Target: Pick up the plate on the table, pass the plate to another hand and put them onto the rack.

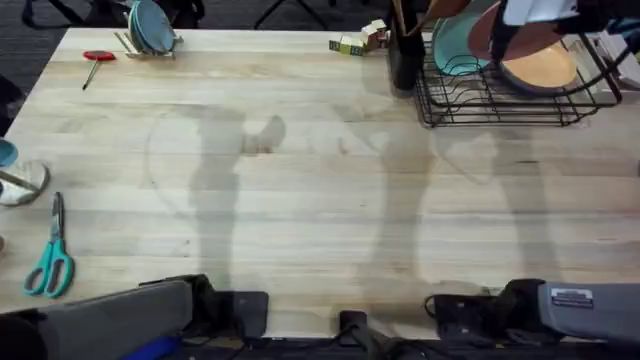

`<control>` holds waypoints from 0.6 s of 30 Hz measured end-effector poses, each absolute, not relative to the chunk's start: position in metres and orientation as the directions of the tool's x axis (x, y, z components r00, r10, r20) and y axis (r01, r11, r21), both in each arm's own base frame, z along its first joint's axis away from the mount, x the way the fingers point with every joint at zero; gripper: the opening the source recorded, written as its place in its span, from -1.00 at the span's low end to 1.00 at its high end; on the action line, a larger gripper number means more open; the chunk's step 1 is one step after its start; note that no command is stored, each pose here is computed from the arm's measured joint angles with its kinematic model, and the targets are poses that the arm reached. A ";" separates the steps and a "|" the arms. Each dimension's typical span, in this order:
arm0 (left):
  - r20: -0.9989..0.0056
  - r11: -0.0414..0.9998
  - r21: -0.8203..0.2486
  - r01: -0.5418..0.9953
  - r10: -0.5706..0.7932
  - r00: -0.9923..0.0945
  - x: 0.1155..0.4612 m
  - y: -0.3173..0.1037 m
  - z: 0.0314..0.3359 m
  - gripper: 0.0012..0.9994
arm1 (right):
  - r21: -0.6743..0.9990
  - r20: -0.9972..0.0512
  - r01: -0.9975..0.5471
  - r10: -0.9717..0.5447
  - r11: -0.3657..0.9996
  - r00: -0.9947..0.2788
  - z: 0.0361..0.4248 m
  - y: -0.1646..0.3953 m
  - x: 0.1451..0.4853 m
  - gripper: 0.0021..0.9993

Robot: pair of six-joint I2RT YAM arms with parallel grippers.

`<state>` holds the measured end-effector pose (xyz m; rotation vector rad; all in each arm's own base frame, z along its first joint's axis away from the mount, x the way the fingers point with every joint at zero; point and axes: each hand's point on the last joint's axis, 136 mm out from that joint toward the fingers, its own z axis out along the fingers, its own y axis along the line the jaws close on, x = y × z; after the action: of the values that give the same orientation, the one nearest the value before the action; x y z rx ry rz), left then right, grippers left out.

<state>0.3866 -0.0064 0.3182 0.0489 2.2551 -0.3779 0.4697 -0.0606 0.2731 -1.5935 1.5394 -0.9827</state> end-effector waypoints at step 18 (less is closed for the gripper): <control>-0.744 0.954 -0.256 0.158 -0.091 -0.662 0.385 -0.007 0.317 0.99 | -0.862 0.069 -0.493 -0.991 -0.118 0.116 0.225 -0.053 0.501 -0.95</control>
<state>0.3853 -0.0067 0.3168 0.0469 2.2628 -0.3804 0.5011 -0.0528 0.2253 -1.7049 1.4569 -0.9141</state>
